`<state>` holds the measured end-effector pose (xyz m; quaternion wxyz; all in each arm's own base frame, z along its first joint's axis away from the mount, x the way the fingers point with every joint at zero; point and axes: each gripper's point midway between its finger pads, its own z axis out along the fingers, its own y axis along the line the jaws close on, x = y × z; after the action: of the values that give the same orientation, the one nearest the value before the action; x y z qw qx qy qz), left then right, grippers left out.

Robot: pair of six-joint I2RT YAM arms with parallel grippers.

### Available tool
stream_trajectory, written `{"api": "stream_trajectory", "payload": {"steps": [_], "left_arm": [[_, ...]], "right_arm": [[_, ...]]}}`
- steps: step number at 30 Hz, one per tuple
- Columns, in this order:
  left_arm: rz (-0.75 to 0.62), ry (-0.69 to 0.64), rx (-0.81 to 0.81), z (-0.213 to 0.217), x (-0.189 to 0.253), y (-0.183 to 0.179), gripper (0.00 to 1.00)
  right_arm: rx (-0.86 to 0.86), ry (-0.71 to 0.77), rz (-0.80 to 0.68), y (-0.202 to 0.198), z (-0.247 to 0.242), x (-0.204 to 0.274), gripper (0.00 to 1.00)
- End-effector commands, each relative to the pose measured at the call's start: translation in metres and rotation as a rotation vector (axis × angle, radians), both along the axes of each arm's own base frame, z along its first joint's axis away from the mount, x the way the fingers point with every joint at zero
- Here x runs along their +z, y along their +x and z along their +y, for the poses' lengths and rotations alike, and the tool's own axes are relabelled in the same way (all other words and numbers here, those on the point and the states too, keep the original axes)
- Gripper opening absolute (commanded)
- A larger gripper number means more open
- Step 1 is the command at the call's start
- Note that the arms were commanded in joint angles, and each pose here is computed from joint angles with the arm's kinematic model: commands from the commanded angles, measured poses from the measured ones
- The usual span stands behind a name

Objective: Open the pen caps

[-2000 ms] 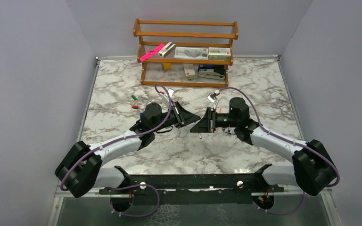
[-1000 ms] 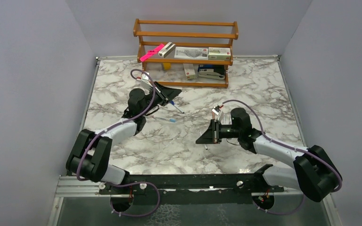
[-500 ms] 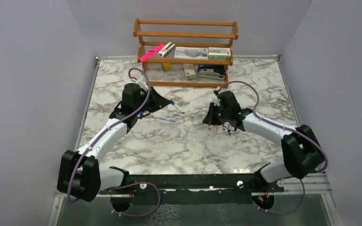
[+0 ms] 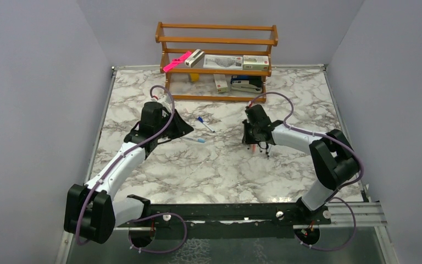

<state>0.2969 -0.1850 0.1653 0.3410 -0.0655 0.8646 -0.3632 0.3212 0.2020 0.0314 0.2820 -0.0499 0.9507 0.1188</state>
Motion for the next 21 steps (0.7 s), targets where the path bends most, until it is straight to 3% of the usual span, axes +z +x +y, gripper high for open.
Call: {"api": "stream_trajectory", "payload": {"steps": [1,4,10,21], "left_arm": [[-0.005,0.04,0.025,0.011,-0.01,-0.007,0.03],[0.014,0.033,0.018,0.01,-0.018,-0.011,0.03],[0.016,0.067,0.031,0.016,-0.019,-0.012,0.04],[0.089,0.152,0.091,0.035,-0.049,-0.004,0.08]], "right_arm": [[-0.019,-0.095,-0.015,0.009,-0.015,-0.007,0.04],[-0.023,-0.125,-0.009,0.01,-0.019,-0.012,0.09],[-0.025,-0.168,-0.014,0.012,-0.026,-0.011,0.29],[-0.039,-0.147,-0.037,0.001,-0.033,0.008,0.3]]}}
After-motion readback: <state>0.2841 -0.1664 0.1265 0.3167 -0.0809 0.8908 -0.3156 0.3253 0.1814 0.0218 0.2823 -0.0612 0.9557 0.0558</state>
